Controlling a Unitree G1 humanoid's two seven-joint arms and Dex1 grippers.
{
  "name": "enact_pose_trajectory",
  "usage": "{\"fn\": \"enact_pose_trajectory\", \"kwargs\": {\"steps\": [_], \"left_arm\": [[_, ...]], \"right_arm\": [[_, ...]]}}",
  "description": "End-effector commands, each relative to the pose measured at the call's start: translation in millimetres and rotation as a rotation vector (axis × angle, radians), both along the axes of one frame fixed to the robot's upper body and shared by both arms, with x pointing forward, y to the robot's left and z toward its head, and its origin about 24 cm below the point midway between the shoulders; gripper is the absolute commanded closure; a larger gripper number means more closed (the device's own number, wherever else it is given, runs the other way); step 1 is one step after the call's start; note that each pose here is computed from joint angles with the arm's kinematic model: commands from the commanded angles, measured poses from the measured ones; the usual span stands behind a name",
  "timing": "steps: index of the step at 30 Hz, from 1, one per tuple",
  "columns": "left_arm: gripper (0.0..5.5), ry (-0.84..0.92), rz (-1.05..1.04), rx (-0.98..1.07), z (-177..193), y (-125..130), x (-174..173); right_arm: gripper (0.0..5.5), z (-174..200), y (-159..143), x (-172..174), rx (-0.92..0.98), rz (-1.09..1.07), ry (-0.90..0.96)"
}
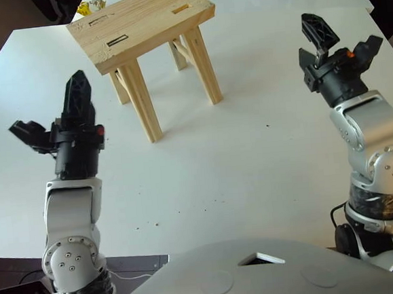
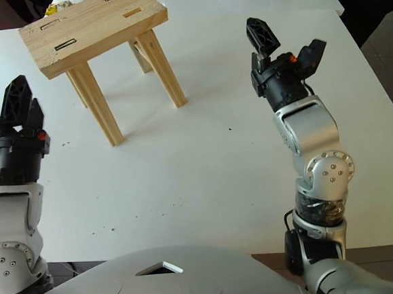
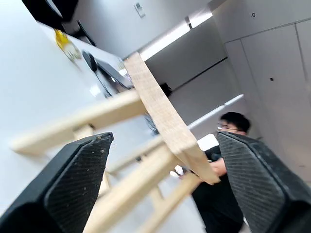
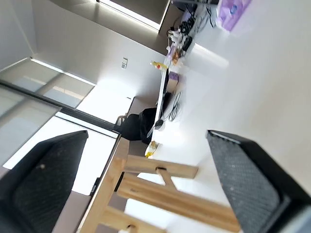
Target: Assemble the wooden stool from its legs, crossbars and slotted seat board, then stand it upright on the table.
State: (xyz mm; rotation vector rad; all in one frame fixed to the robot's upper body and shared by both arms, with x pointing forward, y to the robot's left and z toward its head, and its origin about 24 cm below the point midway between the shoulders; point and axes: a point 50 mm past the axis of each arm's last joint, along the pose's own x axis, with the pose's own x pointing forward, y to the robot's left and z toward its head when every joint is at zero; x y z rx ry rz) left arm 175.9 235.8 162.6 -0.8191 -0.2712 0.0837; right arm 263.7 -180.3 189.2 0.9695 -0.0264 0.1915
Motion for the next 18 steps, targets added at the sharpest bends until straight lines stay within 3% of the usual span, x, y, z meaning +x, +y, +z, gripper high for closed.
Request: {"fn": "enact_pose_trajectory", "kwargs": {"steps": [1,7,13,18], "left_arm": [[1.54,-0.173,0.235,0.450,57,4,40],[1.54,-0.323,0.272,0.757,78,-66,77],[1.54,-0.428,0.241,0.718,94,-104,98],[1.54,-0.366,0.219,0.711,80,-127,127]], "right_arm": [[1.04,33,-7,31,-0.440,-0.185,-0.220],[1.04,50,33,54,-0.669,-0.256,-0.401],[1.04,75,79,55,-0.846,-0.321,-0.654],[1.04,83,110,65,-0.973,-0.387,-0.769]]}}
